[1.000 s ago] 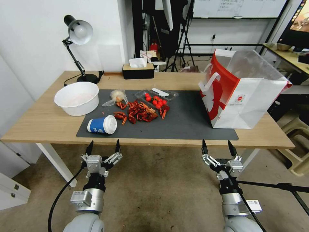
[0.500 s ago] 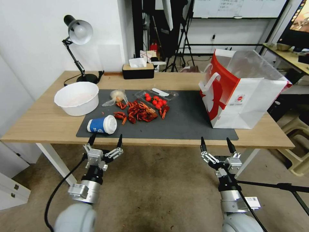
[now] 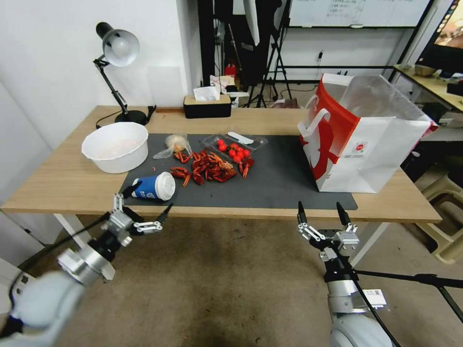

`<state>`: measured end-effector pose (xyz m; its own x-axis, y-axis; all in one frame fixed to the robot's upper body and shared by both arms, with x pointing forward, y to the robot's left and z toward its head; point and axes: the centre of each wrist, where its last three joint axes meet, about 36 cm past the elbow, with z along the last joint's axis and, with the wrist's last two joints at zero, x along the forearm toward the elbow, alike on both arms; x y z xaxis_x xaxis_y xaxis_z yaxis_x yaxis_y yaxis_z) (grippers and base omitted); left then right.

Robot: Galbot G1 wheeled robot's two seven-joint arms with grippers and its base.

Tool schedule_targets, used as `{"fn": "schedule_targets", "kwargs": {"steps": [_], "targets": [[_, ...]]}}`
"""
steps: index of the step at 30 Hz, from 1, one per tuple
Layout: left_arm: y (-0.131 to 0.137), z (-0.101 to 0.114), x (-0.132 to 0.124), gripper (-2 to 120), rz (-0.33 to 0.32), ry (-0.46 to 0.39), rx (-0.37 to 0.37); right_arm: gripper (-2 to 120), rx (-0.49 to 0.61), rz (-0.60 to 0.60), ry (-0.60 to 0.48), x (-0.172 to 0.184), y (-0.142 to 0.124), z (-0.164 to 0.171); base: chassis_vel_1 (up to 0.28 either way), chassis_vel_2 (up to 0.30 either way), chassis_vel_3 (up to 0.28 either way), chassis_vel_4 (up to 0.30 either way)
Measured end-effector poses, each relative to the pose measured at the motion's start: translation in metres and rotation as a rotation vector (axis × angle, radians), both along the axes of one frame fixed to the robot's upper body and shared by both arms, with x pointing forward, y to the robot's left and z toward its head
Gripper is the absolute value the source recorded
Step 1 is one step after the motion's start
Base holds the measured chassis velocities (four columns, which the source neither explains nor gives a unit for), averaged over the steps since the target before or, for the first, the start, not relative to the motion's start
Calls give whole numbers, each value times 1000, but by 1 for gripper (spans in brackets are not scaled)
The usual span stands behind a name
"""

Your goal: Pick up the trash from the table and place it into the takeout bag.

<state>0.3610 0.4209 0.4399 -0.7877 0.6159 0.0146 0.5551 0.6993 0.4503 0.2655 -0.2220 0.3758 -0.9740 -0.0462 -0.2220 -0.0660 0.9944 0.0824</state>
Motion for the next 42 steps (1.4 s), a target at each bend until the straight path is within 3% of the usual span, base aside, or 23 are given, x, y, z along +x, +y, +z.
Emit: {"fn": "schedule_targets", "kwargs": {"steps": [2, 4, 5, 6, 10, 17, 22, 31, 42], "targets": [[36, 14, 26, 100, -49, 35, 98, 100, -2, 0, -1, 2, 1, 1, 0, 0, 0, 0], [47, 21, 33, 100, -62, 55, 128, 100, -2, 2, -3, 4, 2, 2, 0, 0, 0, 0], [73, 43, 51, 100, -107, 119, 224, 100, -3, 3, -2, 8, 3, 3, 0, 0, 0, 0], [85, 57, 60, 100, -121, 155, 267, 100, -2, 1, -1, 8, 4, 3, 0, 0, 0, 0], [94, 73, 70, 100, -139, 208, 325, 100, -1, 0, -4, 12, 5, 3, 0, 0, 0, 0], [91, 72, 83, 100, -169, 252, 334, 100, -2, 4, -4, 14, 7, 2, 0, 0, 0, 0], [83, 75, 105, 100, -203, 216, 332, 100, -6, 2, -1, 14, 7, 2, 0, 0, 0, 0], [69, 65, 118, 100, -234, 217, 300, 100, -13, -9, -1, 14, 4, 4, 0, 0, 0, 0], [64, 56, 137, 98, -288, 264, 339, 100, -13, -26, -5, 15, 2, 6, 0, 0, 0, 0]]}}
